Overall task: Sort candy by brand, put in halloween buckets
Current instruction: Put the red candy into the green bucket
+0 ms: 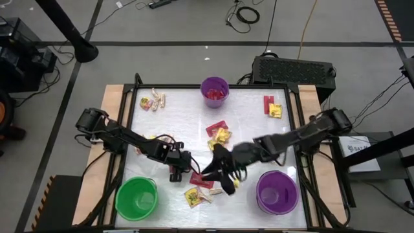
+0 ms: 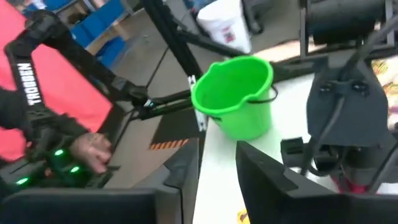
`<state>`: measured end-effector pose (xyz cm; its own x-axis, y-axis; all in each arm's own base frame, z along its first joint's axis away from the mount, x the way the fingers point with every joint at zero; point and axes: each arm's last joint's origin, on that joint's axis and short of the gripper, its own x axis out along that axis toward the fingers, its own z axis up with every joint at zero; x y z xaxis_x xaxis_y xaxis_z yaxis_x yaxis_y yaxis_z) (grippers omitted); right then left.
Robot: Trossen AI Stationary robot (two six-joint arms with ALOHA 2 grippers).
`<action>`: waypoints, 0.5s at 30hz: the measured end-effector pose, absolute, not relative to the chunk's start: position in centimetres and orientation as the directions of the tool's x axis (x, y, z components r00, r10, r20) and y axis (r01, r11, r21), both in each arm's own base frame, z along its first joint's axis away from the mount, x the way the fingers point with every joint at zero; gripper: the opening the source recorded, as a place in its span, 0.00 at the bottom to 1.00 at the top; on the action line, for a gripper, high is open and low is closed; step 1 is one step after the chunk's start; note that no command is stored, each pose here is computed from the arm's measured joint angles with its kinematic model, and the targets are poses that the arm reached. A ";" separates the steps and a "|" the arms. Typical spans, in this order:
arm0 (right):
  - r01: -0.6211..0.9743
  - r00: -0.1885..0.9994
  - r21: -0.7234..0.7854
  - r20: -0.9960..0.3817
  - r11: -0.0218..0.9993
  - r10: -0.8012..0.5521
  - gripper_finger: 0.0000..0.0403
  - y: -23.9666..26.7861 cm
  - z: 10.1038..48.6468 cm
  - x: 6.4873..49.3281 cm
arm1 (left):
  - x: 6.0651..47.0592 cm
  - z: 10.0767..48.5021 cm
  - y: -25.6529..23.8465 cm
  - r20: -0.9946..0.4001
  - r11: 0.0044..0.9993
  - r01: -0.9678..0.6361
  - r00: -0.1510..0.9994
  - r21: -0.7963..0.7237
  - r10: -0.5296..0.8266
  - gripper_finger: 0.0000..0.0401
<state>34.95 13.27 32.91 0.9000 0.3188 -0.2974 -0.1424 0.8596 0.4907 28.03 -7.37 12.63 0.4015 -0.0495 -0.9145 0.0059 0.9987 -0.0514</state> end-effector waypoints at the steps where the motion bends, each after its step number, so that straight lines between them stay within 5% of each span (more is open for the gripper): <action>1: -0.131 0.907 0.473 -0.299 0.871 0.298 0.24 14.0 32.9 34.6 | 28.1 12.7 -7.4 -0.914 0.998 -0.013 0.402 -0.056 -0.046 0.29; 7: -0.041 0.929 0.493 -0.301 0.869 0.214 0.22 17.7 32.7 32.8 | 29.1 14.0 -7.7 -0.901 0.996 -0.033 0.429 -0.078 -0.056 0.08; 15: 0.083 0.934 0.482 -0.343 0.872 0.100 0.22 19.8 32.1 31.2 | 29.1 18.8 -8.1 -0.893 0.978 0.051 0.400 -0.204 -0.208 0.10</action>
